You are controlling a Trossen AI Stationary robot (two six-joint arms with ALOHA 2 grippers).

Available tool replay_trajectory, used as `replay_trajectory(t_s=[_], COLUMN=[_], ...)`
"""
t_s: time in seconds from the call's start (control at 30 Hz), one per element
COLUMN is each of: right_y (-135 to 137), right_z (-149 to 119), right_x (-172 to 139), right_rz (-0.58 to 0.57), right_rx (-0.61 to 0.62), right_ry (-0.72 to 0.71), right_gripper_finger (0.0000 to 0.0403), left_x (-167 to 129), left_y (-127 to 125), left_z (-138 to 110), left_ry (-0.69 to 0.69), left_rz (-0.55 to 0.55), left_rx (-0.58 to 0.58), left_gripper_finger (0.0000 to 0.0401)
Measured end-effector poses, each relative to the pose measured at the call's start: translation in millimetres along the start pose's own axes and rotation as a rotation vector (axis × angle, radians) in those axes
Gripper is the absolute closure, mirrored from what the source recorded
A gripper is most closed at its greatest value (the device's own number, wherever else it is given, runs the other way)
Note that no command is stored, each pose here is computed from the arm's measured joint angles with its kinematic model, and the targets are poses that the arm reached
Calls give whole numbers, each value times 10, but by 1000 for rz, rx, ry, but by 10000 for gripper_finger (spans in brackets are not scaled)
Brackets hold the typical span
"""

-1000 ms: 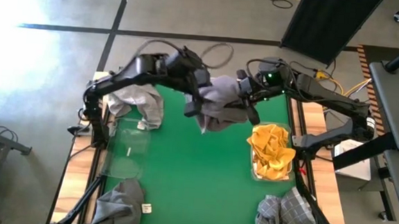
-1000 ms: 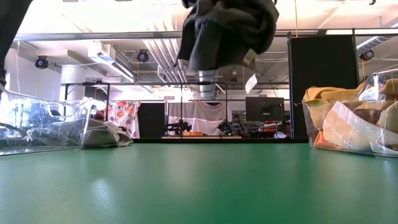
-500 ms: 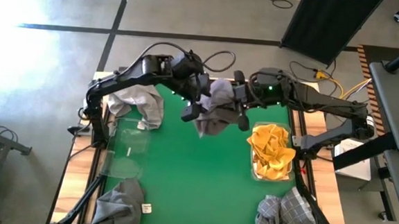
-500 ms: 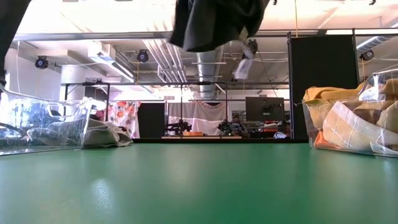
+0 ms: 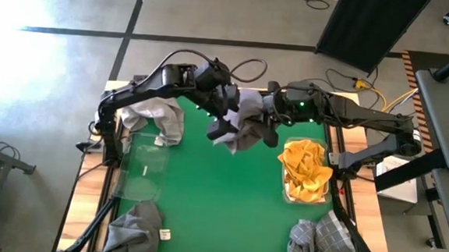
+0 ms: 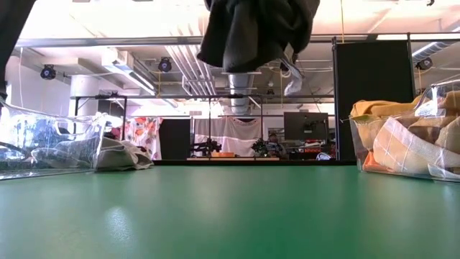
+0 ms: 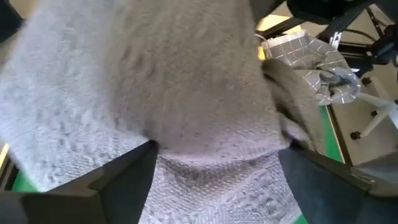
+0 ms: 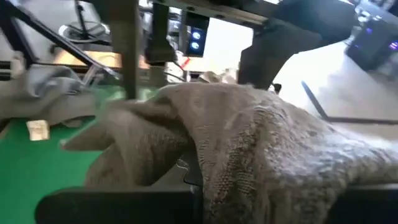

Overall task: Sort microfiber towel by color & place in baskets
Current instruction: Put the top gray microfiber towel into the left transparent bin

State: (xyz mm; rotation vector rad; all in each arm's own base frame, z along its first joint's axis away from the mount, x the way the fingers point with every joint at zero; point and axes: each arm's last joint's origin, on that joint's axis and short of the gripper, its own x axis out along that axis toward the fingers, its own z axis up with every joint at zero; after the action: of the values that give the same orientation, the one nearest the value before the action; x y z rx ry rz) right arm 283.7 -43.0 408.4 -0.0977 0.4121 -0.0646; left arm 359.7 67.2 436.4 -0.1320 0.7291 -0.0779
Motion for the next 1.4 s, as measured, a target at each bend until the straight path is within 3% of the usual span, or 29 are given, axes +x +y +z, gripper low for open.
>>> replay_trajectory(t_s=[0.23,0.5,0.6,0.67,0.83,0.87,1.1,1.23,1.3,1.4], right_y=[60,168,171,171,158,155,158,160,160,159], right_z=[-7,23,10,1,0,8,16,2,2,-2], right_x=[7,12,12,12,1,-15,-198,-255,-255,-226], right_rz=[7,50,52,49,10,14,20,21,21,20], right_rx=[-27,-45,-7,22,96,106,110,88,88,86], right_ry=[12,-14,0,11,15,8,10,25,25,30], right_gripper_finger=[380,380,378,371,324,311,239,214,206,200], left_x=[159,456,516,520,479,453,-36,-353,-453,-585], left_y=[36,91,86,79,69,69,-66,-226,-315,-498], left_z=[13,66,86,106,66,46,-220,-457,-547,-820], left_ry=[6,-26,-44,-63,-24,-5,232,403,363,417], left_rz=[-6,-69,-71,-68,-45,-19,197,253,236,233], left_rx=[-10,-20,-2,4,1,-1,-41,-211,-352,-527], left_gripper_finger=[43,61,106,156,344,358,357,357,357,357])
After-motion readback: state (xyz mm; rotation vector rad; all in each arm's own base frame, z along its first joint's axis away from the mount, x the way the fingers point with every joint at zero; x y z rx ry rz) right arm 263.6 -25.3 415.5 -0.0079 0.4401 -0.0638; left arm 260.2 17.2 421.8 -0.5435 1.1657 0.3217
